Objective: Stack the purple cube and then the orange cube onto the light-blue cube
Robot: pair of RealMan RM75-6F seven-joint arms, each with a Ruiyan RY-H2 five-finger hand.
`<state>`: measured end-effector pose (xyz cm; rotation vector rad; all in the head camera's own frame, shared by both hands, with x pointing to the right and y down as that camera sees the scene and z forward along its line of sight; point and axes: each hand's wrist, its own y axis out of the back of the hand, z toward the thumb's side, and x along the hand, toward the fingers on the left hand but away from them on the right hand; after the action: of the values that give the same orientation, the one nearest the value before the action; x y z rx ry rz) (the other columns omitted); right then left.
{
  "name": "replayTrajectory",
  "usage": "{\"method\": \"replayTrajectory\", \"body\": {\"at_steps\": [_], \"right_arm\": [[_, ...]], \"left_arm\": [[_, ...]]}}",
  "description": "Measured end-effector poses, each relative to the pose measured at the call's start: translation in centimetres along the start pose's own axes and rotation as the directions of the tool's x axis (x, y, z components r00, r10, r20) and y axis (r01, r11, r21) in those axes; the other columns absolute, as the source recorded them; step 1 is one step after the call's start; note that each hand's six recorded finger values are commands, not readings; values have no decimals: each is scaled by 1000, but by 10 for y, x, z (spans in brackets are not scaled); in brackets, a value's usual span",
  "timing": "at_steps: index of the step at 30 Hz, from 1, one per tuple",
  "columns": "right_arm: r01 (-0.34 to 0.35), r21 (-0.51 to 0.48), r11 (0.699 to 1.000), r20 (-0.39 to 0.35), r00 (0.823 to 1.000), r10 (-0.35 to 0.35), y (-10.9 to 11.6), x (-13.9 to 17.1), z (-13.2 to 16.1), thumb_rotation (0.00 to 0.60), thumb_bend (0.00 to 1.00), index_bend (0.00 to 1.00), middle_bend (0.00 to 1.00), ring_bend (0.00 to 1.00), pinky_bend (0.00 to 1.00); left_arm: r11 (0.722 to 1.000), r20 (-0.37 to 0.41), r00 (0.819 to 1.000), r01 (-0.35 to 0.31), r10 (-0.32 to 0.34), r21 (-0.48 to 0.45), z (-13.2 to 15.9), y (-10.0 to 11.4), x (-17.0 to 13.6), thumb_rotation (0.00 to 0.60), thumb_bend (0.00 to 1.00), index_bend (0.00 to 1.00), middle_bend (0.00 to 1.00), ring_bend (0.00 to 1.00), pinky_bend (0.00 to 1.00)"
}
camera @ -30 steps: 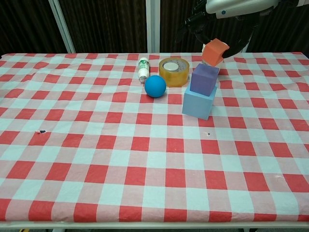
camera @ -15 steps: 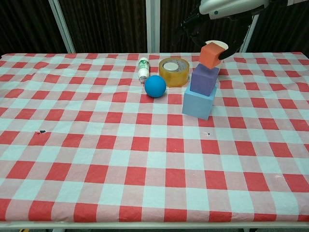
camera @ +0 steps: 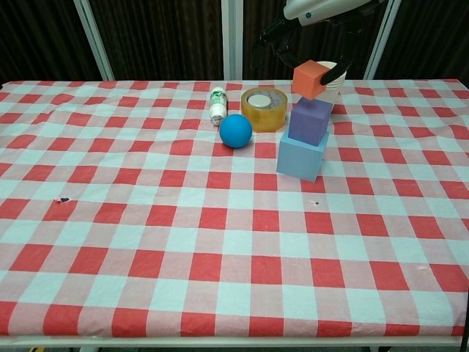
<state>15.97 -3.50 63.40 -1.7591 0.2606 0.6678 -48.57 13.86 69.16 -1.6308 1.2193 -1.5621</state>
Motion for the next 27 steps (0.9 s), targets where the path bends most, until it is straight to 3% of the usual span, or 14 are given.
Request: {"method": "replayTrajectory", "body": {"at_steps": [27], "right_arm": [[-57,14,998,-47,997,57,-18,-1,-2,600,186,170,493,256,331]], "left_arm": [[1000,-21,1000,0,0,1,-6,-3,2,600,106,173,174,127,254]]}}
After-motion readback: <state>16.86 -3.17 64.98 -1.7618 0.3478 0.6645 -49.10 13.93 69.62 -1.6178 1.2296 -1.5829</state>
